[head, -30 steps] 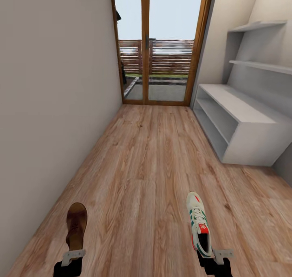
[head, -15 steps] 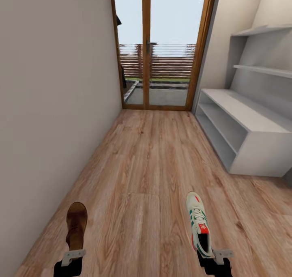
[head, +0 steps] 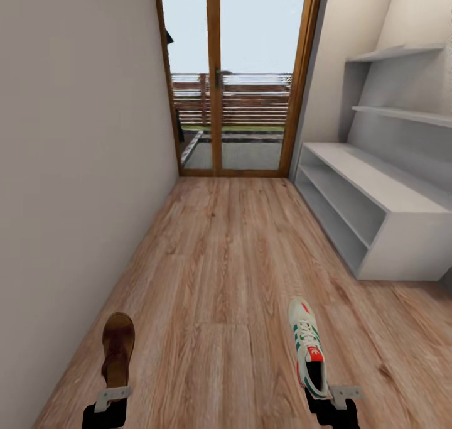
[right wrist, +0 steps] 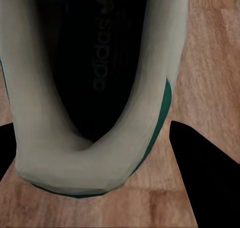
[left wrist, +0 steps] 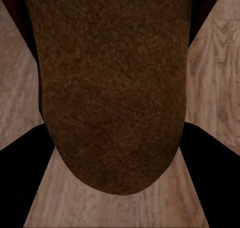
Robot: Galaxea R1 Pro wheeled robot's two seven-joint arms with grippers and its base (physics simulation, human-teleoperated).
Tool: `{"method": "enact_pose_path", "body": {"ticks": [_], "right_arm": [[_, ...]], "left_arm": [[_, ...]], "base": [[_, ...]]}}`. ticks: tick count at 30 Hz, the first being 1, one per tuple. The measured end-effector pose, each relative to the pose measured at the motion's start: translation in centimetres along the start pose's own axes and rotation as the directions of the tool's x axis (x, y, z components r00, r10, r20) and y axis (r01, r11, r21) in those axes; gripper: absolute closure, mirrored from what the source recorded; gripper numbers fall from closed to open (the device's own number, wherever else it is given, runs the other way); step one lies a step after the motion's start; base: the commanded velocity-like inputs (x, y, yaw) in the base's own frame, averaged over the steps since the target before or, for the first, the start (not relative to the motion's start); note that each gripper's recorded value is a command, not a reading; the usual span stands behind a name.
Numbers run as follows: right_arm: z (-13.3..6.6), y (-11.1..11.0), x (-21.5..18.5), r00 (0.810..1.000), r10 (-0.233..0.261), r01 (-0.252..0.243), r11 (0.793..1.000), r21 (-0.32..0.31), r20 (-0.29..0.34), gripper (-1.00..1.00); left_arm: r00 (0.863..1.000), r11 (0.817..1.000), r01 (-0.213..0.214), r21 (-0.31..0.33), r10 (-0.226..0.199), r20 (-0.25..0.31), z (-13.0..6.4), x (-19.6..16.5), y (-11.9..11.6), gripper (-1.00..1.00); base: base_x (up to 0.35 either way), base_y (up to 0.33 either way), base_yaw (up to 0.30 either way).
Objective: Pick up the two gym shoes and the two sandals from the corridor floor and place them onto the hallstand (shoe rack) in the corridor, making sure they are on the rack and not on the floor. Arrange them so the two gym shoes are next to each other and the two sandals are next to each other.
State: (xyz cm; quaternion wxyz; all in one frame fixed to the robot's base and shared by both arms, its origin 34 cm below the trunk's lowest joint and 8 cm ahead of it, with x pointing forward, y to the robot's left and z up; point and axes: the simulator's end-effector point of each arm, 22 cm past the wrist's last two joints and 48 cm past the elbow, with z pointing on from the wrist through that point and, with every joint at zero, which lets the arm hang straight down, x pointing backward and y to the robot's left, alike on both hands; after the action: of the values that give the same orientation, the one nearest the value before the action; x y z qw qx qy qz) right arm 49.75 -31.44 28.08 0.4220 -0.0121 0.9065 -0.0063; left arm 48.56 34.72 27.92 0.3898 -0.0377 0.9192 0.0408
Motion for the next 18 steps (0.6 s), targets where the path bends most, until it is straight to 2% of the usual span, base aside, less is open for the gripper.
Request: {"method": "enact_pose_path", "body": {"ticks": [7, 18], "right_arm": [[-0.01, 0.03, -0.08, 1.000, 0.000, 0.000, 1.000, -0.001, 0.002, 1.00], [-0.02, -0.09, -0.10, 1.000, 0.000, 0.000, 1.000, 0.000, 0.002, 1.00]], "left_arm": [[1.000, 1.000, -0.001, 0.000, 0.001, 0.002, -0.01, -0.08, 0.00, 1.00], [1.000, 1.000, -0.002, 0.003, 0.002, 0.003, -0.01, -0.10, -0.14, 1.00]], "base": [[0.322, 0.099, -0.019], [0.335, 0.006, -0.001]]}}
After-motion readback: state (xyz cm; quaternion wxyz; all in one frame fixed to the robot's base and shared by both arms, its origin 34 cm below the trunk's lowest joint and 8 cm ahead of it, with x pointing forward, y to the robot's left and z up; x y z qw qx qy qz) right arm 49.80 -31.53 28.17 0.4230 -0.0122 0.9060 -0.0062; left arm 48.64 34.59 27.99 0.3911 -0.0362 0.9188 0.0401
